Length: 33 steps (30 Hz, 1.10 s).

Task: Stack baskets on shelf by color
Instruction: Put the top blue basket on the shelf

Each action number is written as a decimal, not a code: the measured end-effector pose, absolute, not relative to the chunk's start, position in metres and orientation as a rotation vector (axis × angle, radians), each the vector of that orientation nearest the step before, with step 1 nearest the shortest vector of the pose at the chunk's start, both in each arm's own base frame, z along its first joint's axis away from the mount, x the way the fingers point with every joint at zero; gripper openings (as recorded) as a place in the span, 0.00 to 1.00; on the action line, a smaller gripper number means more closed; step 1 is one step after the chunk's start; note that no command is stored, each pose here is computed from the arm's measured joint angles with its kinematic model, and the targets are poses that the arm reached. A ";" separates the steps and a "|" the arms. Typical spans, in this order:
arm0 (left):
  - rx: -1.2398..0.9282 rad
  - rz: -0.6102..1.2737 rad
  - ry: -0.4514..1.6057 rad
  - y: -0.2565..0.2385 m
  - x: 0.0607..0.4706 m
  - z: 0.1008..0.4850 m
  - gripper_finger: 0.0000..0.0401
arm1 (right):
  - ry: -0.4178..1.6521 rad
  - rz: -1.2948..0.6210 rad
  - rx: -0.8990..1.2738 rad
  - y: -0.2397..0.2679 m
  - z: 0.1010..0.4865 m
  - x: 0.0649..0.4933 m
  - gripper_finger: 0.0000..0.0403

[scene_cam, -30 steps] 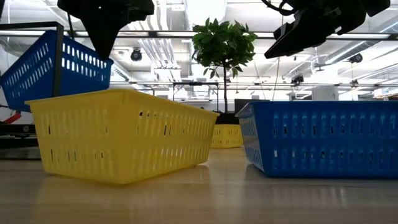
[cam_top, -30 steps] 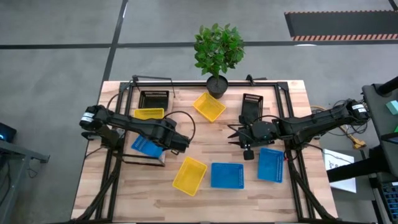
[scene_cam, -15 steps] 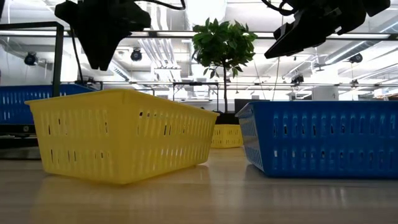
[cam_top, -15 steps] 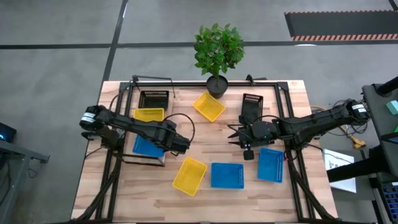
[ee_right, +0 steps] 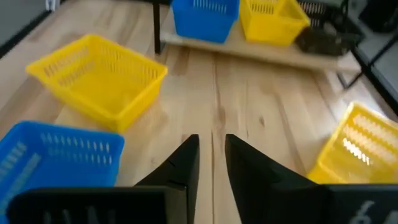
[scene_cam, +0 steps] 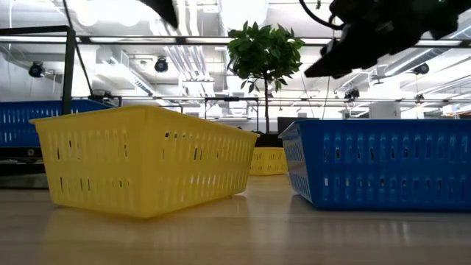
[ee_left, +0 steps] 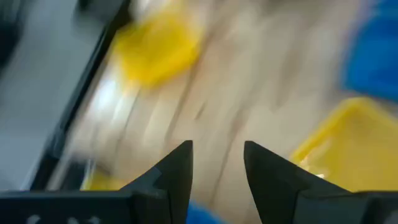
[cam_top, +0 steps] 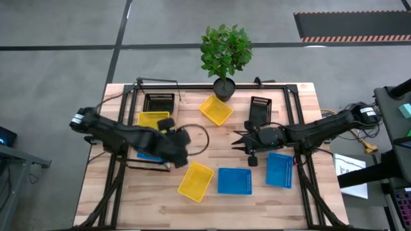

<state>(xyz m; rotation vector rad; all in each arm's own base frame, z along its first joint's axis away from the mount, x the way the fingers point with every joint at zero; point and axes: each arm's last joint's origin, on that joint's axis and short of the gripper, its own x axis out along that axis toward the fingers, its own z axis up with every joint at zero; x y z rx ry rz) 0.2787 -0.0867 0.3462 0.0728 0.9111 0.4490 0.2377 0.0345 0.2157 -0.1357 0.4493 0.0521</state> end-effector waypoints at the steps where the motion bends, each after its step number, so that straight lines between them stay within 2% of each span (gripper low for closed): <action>1: 0.138 0.363 0.850 -0.093 0.277 0.350 0.32 | 0.428 0.054 -0.144 0.035 0.214 0.242 0.14; 4: 0.320 0.175 0.658 -0.106 0.269 0.356 0.32 | 0.362 0.058 -0.179 0.038 0.216 0.259 0.09; 7: 0.426 0.104 0.491 -0.104 0.253 0.357 0.32 | 0.335 0.063 -0.228 0.042 0.223 0.284 0.03; 12: 0.485 0.125 0.323 -0.088 0.223 0.340 0.28 | 0.325 0.059 -0.298 0.046 0.237 0.334 0.02; 17: 0.480 0.210 0.133 -0.072 0.192 0.332 0.23 | 0.423 0.023 -0.290 0.036 0.243 0.383 0.02; 24: 0.459 0.264 0.075 -0.052 0.154 0.309 0.21 | 0.576 -0.022 -0.213 0.022 0.231 0.439 0.02; 33: 0.423 0.305 0.016 -0.037 0.123 0.294 0.21 | 0.663 -0.049 -0.159 0.017 0.204 0.484 0.02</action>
